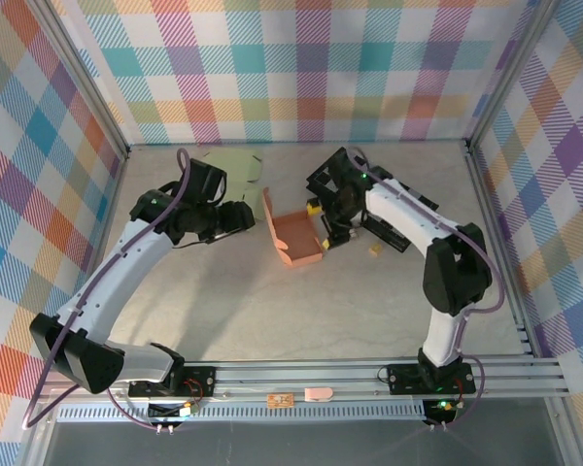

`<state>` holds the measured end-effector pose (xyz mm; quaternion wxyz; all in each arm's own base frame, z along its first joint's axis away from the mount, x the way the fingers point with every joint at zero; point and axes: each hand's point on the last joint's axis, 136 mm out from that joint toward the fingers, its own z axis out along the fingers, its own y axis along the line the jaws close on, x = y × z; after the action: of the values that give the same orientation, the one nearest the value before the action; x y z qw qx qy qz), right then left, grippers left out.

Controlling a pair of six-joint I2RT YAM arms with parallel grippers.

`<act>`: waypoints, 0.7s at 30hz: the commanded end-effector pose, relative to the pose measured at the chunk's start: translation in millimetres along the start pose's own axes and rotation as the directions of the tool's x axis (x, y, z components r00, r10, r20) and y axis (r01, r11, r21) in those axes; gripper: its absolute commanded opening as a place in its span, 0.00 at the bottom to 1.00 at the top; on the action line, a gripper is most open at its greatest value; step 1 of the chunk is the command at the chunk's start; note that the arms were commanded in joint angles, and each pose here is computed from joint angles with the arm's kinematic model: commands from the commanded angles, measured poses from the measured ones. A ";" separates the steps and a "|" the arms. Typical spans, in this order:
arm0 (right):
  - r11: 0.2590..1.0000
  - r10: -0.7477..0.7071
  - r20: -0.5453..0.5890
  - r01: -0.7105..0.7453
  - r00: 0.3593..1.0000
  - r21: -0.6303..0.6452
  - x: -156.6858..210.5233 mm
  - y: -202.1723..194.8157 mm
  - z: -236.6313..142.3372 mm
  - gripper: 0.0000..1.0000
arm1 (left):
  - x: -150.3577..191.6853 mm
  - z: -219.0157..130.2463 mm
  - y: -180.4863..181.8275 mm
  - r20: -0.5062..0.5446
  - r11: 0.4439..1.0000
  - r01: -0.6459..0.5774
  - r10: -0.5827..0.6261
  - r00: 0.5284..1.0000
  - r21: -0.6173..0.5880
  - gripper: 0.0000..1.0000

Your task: Fold the paper box

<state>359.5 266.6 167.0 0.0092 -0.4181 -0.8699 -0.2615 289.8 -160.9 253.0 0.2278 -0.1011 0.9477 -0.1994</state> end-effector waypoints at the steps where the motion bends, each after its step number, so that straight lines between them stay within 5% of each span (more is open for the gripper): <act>1: 0.792 -0.605 0.058 0.608 0.794 -0.063 26.3 50.4 -32.7 0.81 | -1.3 -22.7 4.3 0.087 0.999 -0.050 0.048 0.995 0.022 0.59; 4: 0.587 -0.809 -0.062 0.809 0.585 -0.035 65.6 52.2 -28.1 0.73 | 7.8 -30.2 14.2 0.143 0.996 -0.072 0.065 0.988 0.046 0.58; 8: 0.487 -0.865 -0.160 0.872 0.476 -0.041 91.4 41.9 -8.0 0.66 | 20.5 -32.5 30.3 0.173 0.997 -0.071 0.063 0.983 0.037 0.58; 16: 0.465 -0.873 -0.206 0.882 0.443 -0.076 108.2 48.6 22.1 0.53 | 27.4 -18.6 37.6 0.147 0.999 -0.038 0.034 0.989 0.023 0.57; 21: 0.506 -0.845 -0.210 0.862 0.492 -0.018 98.4 46.0 39.4 0.28 | 29.5 -15.4 38.7 0.130 0.999 -0.041 0.038 0.991 0.015 0.56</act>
<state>334.8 382.8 169.1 -0.0140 0.1019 -0.9667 -0.2345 249.1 -128.7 236.1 0.2850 -0.0916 0.9342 -0.1940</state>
